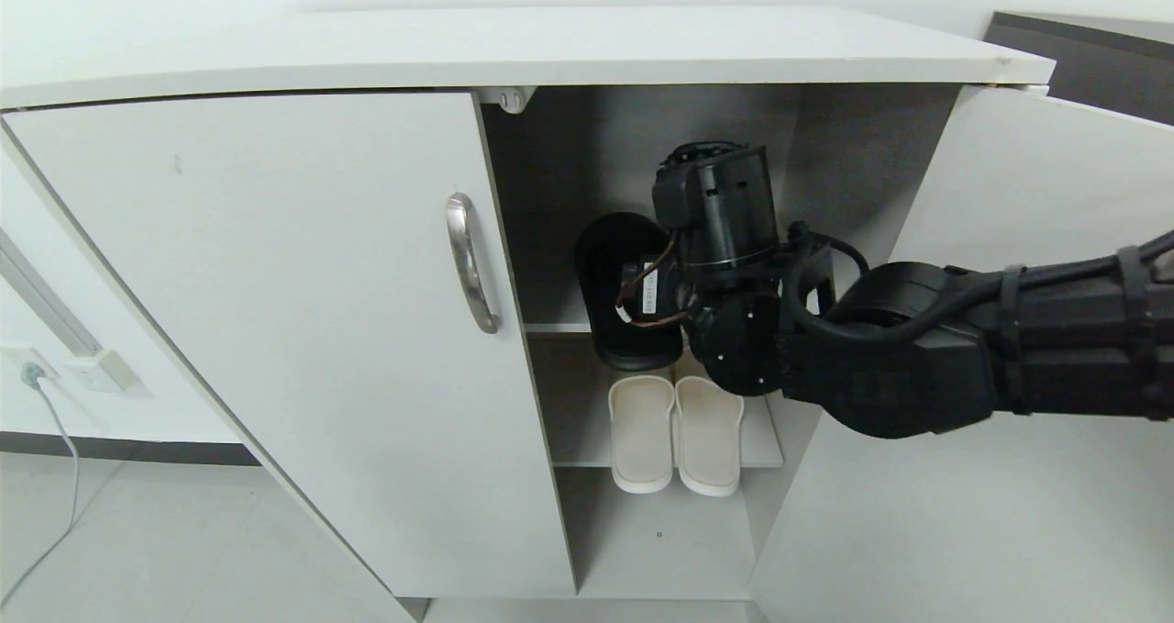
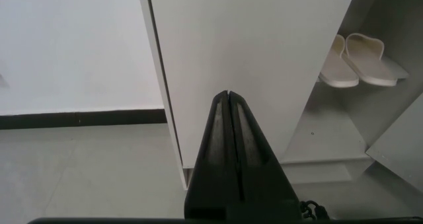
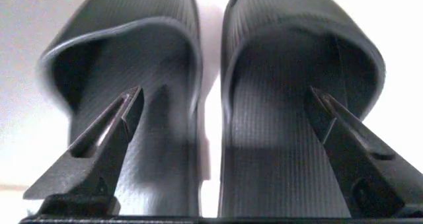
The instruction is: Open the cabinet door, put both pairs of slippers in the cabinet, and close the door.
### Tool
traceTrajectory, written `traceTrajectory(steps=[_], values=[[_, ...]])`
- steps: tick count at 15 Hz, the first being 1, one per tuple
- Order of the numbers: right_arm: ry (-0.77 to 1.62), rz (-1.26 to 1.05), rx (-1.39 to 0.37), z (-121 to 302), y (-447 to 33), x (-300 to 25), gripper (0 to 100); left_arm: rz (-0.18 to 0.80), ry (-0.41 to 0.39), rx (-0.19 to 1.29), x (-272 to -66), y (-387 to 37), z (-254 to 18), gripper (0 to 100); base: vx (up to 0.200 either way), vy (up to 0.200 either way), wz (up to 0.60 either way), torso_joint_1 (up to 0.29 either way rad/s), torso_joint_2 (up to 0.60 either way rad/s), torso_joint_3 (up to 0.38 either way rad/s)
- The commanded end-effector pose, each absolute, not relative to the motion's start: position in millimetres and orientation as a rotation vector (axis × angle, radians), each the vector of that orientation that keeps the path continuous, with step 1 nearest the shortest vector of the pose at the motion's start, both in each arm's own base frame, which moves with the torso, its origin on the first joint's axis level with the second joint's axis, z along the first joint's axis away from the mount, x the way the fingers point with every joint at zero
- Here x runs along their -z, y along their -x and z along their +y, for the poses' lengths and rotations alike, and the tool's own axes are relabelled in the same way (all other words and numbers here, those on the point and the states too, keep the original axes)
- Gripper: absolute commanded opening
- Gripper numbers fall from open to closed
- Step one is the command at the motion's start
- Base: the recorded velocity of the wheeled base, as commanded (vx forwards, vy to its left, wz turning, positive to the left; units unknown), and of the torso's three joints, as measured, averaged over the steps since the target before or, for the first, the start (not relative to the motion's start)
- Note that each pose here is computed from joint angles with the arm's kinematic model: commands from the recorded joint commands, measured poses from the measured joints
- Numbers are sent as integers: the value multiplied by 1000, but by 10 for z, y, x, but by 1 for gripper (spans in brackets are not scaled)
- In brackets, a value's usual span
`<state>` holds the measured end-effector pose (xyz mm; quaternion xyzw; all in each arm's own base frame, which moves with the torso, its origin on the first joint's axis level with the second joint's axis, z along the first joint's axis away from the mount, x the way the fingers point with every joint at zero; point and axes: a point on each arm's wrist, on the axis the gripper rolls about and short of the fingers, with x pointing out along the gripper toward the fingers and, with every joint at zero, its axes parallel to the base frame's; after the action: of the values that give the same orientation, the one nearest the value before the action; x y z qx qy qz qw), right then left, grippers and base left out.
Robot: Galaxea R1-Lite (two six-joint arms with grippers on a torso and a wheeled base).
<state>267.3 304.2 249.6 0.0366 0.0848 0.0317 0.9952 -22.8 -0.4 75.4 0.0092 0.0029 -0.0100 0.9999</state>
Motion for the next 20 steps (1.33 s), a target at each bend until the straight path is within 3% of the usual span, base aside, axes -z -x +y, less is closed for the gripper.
traceTrajectory(steps=[1,6,7,20], values=[[-129,125,-132,2896,-2278,-2657,100,6,-18,20,-753,228,-4,0,0,0,0,0,0,0],[-134,106,-294,2674,-1848,-2482,100,6,-18,22,-753,228,-4,0,0,0,0,0,0,0],[-140,96,-297,2633,-1823,-2462,0,6,-18,20,-753,228,-4,0,0,0,0,0,0,0],[-46,128,-361,2634,-1708,-2253,0,4,-17,20,-755,228,-4,0,0,0,0,0,0,0]])
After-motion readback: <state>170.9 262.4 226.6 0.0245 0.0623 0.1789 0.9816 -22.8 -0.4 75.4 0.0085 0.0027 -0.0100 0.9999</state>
